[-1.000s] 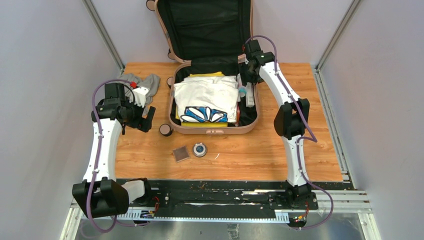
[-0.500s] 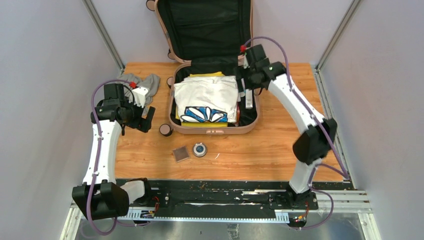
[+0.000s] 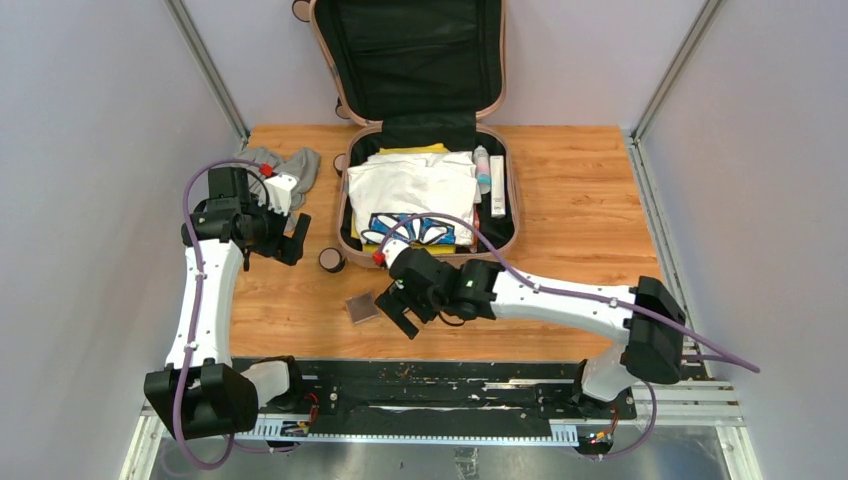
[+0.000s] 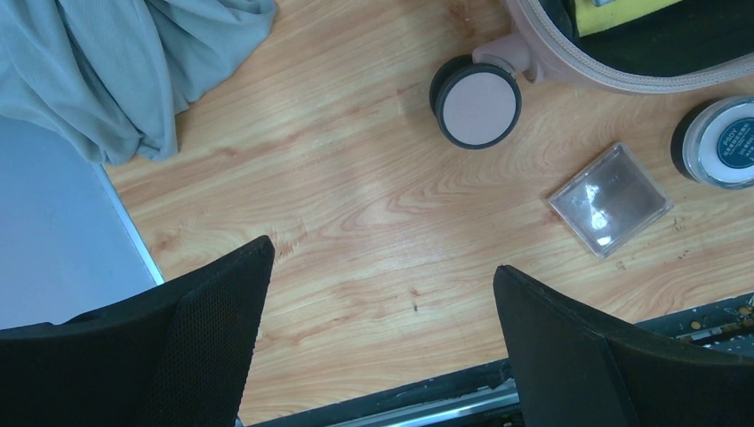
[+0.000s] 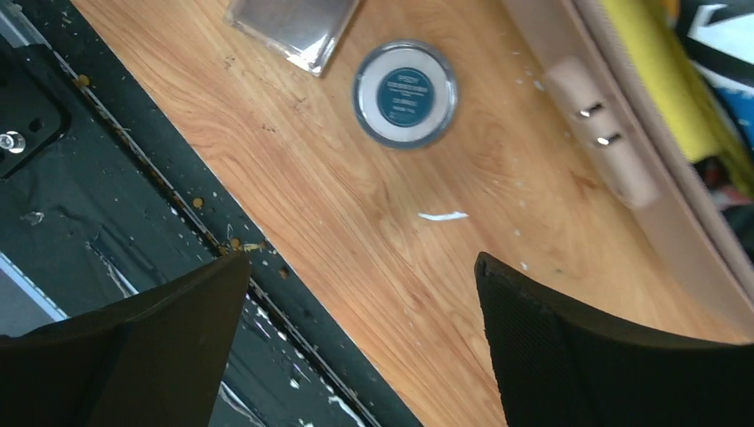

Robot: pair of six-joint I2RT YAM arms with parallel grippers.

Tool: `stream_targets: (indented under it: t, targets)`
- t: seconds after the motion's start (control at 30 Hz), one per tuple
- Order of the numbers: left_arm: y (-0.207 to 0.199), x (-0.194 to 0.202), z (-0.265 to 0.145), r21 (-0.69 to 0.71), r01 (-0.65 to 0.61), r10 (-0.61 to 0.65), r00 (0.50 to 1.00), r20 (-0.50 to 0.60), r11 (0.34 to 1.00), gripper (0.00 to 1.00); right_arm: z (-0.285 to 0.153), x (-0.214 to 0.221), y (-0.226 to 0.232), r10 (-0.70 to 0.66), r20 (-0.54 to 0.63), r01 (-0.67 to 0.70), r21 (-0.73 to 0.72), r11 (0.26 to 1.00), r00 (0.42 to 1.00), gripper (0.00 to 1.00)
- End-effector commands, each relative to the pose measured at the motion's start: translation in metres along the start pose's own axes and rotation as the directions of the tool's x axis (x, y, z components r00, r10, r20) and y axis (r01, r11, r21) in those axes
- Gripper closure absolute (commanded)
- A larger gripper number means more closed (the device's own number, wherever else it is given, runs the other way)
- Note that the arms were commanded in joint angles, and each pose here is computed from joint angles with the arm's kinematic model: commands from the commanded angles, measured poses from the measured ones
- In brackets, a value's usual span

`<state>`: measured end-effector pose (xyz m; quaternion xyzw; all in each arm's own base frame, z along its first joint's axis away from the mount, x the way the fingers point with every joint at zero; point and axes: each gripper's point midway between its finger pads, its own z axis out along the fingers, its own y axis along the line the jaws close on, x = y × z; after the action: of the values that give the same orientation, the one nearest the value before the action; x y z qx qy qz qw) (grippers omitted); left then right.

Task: Pack the luggage
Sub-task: Pick up the makeup from the center of the board.

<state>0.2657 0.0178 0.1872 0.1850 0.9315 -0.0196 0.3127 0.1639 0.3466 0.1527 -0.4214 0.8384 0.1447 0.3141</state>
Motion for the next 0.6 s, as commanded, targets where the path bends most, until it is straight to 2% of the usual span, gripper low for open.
stream_targets:
  t: [0.0, 0.37, 0.57]
  targets:
    - [0.001, -0.004, -0.006, -0.003, 0.006, -0.006, 1.0, 0.013, 1.0, 0.0, 0.035, 0.003, 0.017, 0.042, 0.011, -0.042, -0.014, 0.999, 0.999, 0.0]
    - [0.005, -0.003, -0.011, -0.034, -0.008, 0.008, 1.0, 0.008, 0.999, 0.0, 0.102, 0.01, -0.001, -0.01, -0.04, 0.014, 0.115, 0.993, 0.999, 0.0]
    - [0.006, -0.005, -0.01, -0.03, -0.008, 0.008, 1.0, 0.007, 1.0, 0.0, 0.122, 0.017, -0.009, 0.018, -0.049, -0.013, 0.103, 0.995, 0.999, 0.01]
